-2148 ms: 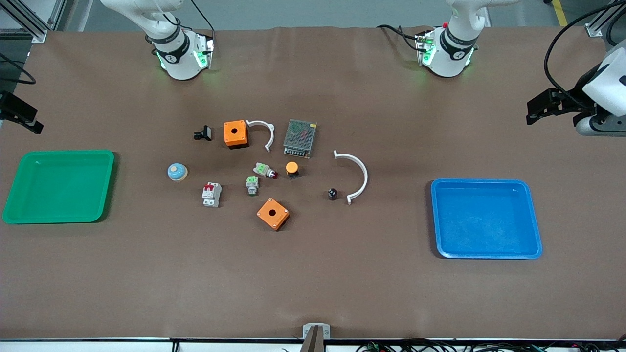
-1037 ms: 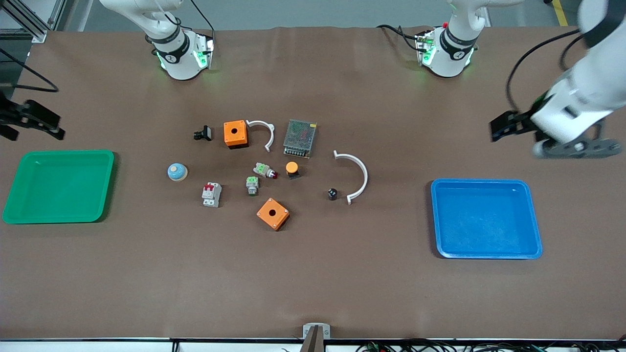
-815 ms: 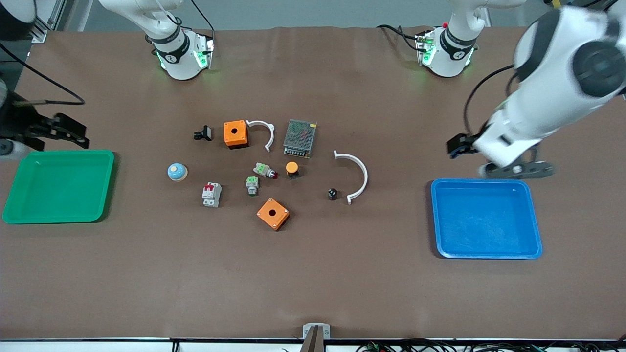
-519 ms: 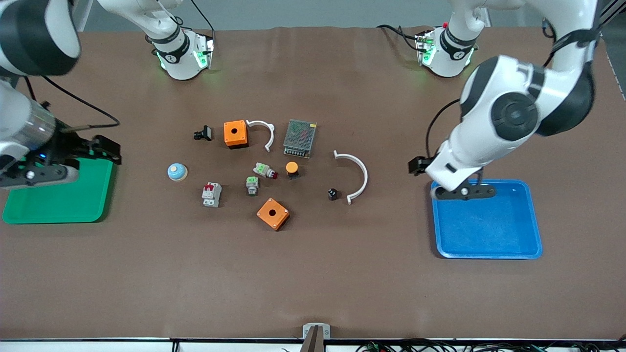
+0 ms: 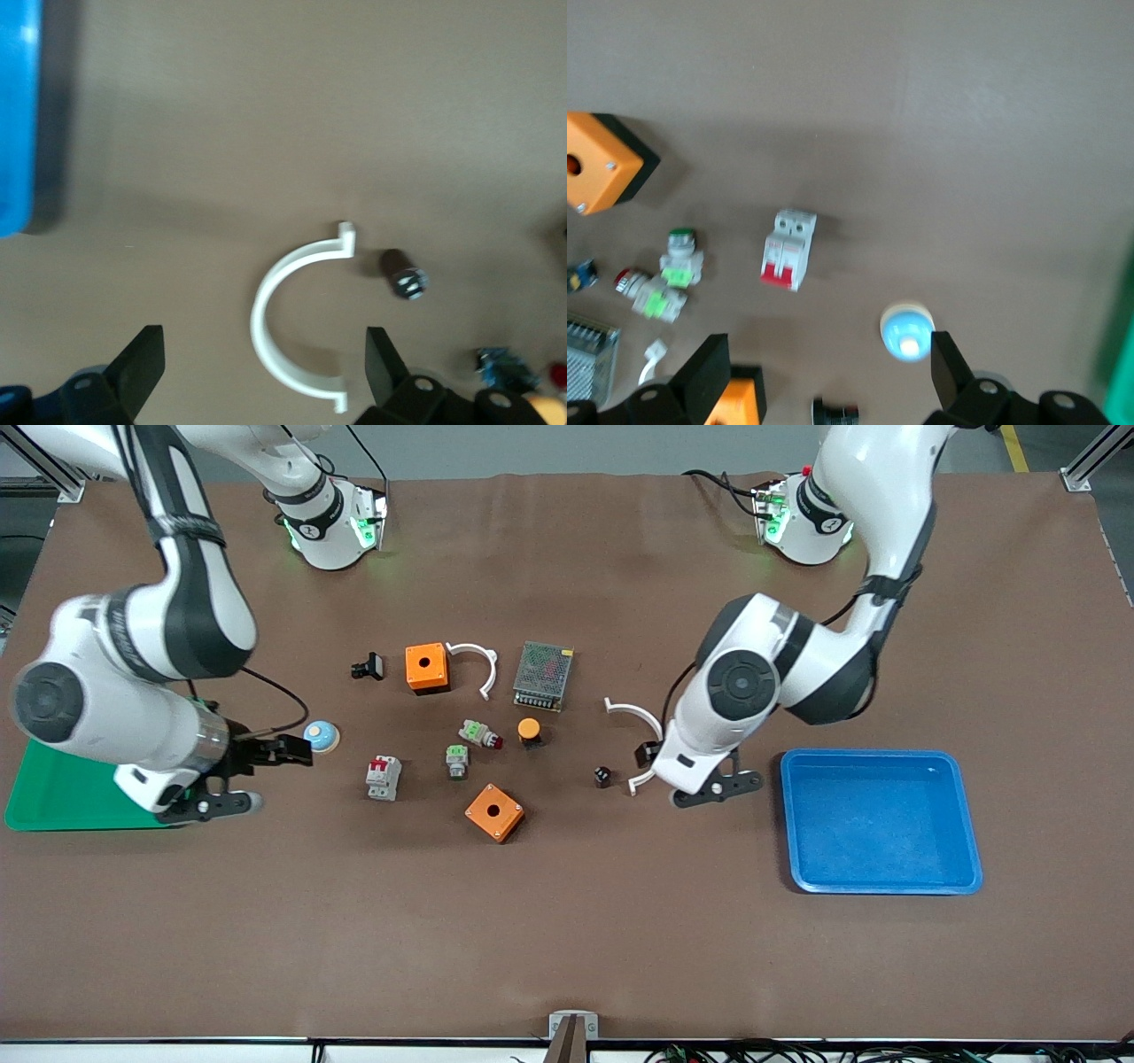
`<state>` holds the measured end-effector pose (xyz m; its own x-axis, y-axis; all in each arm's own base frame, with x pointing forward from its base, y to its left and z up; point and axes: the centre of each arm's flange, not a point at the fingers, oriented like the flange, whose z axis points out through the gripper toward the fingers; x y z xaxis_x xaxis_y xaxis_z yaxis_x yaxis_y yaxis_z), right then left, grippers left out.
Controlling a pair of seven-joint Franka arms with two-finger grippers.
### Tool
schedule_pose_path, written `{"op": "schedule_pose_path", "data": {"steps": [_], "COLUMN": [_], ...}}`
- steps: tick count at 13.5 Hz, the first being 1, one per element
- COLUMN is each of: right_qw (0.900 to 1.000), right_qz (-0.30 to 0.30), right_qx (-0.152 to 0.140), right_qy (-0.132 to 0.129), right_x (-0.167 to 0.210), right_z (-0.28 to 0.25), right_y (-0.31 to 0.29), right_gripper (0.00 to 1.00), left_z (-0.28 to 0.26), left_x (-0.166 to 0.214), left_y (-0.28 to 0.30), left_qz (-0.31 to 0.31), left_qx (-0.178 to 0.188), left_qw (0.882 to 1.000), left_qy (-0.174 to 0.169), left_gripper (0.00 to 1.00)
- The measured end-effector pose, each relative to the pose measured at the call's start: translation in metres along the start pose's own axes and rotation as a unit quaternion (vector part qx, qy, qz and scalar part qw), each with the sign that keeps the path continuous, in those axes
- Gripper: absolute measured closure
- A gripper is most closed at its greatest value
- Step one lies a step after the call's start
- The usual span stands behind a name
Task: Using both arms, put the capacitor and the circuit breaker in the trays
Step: 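Reach the right gripper to the breaker while the left gripper reaches the capacitor, then close the right gripper on the breaker while the left gripper grips the capacitor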
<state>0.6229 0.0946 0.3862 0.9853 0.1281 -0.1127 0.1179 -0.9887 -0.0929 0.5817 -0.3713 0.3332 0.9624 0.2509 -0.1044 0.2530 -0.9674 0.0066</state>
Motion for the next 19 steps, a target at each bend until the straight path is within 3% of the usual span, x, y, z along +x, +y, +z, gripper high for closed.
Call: {"op": "schedule_pose_path", "data": {"steps": [5,9,10,11,13,18,19], "right_qw": [0.999,0.998,0.998,0.998,0.998,0.998,0.998], "right_qz": [0.042,0.052,0.053,0.053,0.054,0.055,0.059], "right_qx": [-0.010,-0.018,-0.019,-0.020,-0.020,-0.022,-0.022], "right_qy": [0.006,-0.010,-0.012,-0.012,-0.005,-0.009,-0.006], "right_x": [-0.003,0.004,0.004,0.005,0.005,0.000,-0.001], "right_z": [0.086,0.140,0.148,0.154,0.160,0.177,0.179], "right_y": [-0.057,-0.051,-0.049,-0.049,-0.048,-0.051,-0.056], "right_gripper": [0.00,0.00,0.00,0.00,0.00,0.00,0.00], "left_z": [0.058,0.095,0.106,0.115,0.130,0.143,0.144], "left_x": [-0.011,-0.026,-0.029,-0.030,-0.031,-0.031,-0.031], "left_y": [0.042,0.077,0.080,0.081,0.082,0.081,0.081], "left_qz": [-0.046,-0.096,-0.101,-0.103,-0.118,-0.132,-0.132], "left_qx": [-0.029,-0.054,-0.053,-0.051,-0.047,-0.041,-0.041], "left_qw": [0.998,0.994,0.993,0.993,0.992,0.990,0.990], "left_qy": [0.013,0.020,0.017,0.015,0.010,0.005,0.005], "left_gripper": [0.00,0.03,0.11,0.11,0.20,0.24,0.28]}}
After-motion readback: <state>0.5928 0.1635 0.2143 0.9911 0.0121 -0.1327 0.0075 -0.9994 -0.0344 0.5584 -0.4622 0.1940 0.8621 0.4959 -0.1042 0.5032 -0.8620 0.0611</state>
